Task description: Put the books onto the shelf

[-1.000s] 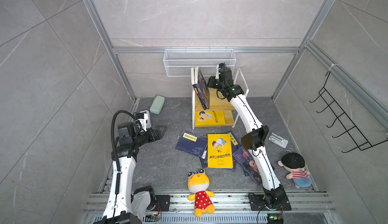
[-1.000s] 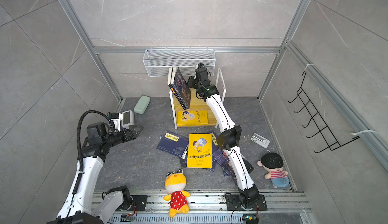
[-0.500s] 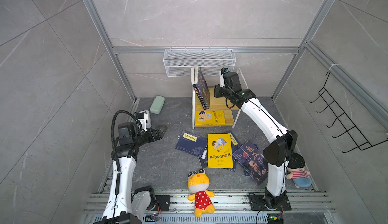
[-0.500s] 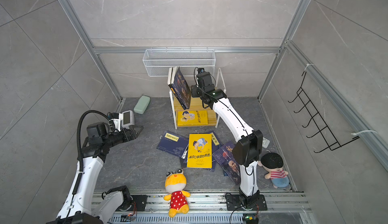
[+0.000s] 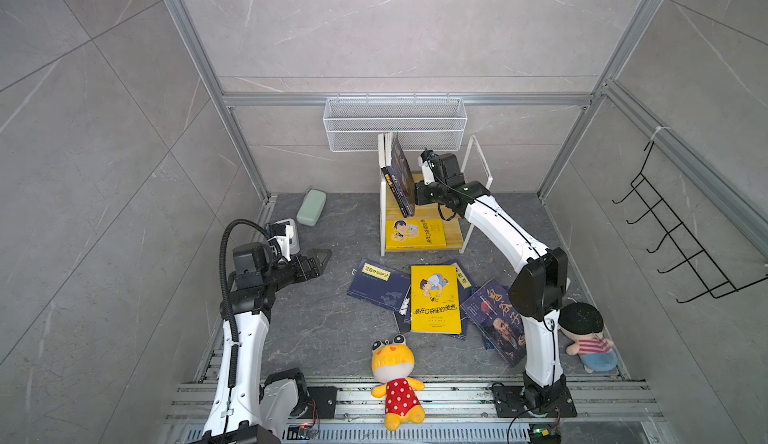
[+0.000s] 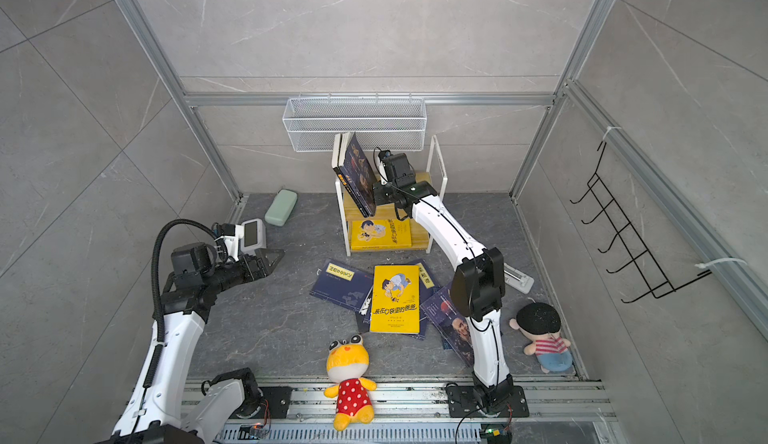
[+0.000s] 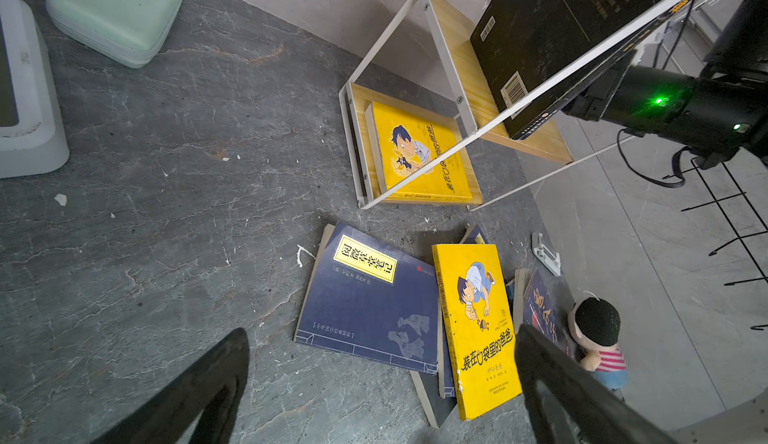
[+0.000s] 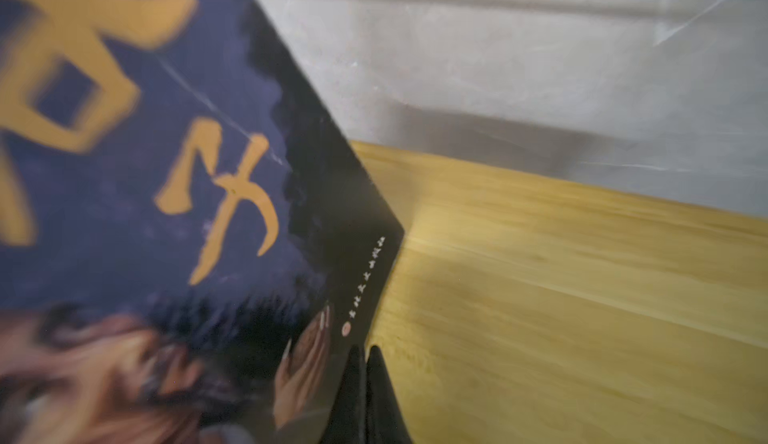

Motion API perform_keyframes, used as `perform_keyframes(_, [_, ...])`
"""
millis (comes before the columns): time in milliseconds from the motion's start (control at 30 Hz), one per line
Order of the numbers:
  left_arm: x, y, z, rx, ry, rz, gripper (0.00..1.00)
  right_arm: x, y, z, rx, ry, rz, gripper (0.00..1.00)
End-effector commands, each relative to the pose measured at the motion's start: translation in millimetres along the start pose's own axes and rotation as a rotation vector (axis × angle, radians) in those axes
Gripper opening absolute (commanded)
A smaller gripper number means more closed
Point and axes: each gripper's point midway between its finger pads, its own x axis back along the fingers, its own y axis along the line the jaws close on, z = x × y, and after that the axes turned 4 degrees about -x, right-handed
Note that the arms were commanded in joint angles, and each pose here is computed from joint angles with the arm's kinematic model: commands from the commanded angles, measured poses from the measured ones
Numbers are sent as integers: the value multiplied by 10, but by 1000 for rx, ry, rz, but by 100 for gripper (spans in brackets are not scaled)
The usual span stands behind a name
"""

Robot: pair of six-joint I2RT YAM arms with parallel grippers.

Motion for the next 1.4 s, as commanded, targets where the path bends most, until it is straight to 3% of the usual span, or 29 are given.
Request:
perform_keyframes(0, [35,-76,-68,-29,-28,26,100,-61,102,77,24,41,-62,0])
perform_keyframes(333, [24,-51,-71,-26,-29,22,100,-44,271,106,31,46,-162,0])
perform_keyframes(467, [27,-57,-65,-24,-27,24,100,20,205,66,33,38,-121,0])
perform_keyframes(600, [21,-65,-74,-27,-27,28,100,328,31,-41,31,-3,-24,0])
perform_keyframes(733, [-35,-111,-20,-15,-2,61,100,865,-118,-3,-26,-56,53,5])
perform_keyframes(1033, [-321,-324,139,105,73,202,98,1649,-308,1014,-204,-44,75,27])
perform_keyframes(1167, [-492,-453,311,94,132,265,97,1704,-358,1545,-283,-8,72,38])
perform_keyframes(1367, [-827,-660,720,46,270,346,96,1524,-416,2170,-382,76,76,44])
